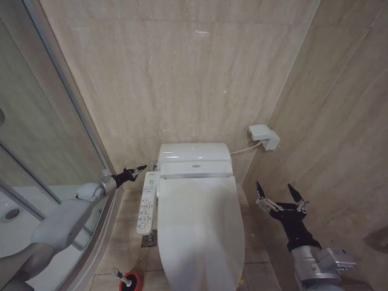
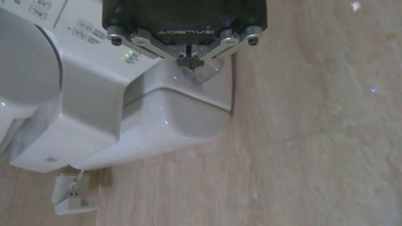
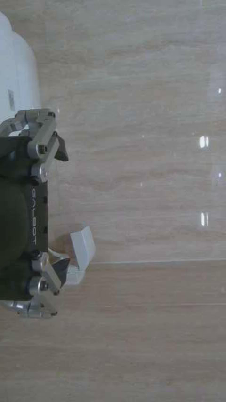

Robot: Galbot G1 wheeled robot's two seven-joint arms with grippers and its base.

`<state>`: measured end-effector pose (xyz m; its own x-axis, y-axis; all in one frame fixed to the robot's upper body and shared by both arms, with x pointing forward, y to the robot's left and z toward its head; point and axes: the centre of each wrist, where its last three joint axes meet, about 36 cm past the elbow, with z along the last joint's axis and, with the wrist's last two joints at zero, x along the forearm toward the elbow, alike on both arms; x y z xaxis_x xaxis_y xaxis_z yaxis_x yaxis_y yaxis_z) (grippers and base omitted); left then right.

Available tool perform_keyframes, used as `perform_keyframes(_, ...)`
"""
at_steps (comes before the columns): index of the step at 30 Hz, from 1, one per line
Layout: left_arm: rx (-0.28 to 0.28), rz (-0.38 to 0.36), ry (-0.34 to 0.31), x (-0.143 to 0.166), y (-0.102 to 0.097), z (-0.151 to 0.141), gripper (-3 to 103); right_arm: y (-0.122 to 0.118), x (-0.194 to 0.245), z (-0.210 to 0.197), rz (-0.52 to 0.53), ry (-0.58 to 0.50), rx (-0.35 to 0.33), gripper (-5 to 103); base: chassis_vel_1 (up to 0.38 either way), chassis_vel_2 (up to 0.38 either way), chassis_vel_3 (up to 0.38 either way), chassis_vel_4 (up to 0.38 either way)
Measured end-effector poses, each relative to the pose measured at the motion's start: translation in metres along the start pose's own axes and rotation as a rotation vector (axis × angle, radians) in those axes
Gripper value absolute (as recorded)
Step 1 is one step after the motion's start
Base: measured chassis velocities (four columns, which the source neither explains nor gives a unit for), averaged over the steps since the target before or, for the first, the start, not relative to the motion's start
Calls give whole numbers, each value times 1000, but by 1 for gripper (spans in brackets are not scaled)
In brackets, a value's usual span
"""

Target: Open the toilet lid, clean the toilet bowl with a toilet brush, close the toilet lid, and flush.

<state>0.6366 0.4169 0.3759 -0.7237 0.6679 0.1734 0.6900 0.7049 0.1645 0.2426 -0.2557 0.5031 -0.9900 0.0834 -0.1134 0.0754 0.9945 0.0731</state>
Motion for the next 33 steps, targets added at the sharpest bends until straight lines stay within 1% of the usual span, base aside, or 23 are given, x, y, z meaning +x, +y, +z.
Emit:
perform_keyframes(11, 11, 11, 15, -5, -2, 18, 0, 0, 0, 0, 0, 0, 0, 100, 0, 0, 0, 0)
perform_keyframes(19, 12, 3, 10, -9, 0, 19, 0, 0, 0, 0, 0, 0, 0, 100, 0, 0, 0, 0)
perform_keyframes(33, 17, 7, 7, -16, -2, 20, 0, 0, 0, 0, 0, 0, 0, 100, 0, 0, 0, 0)
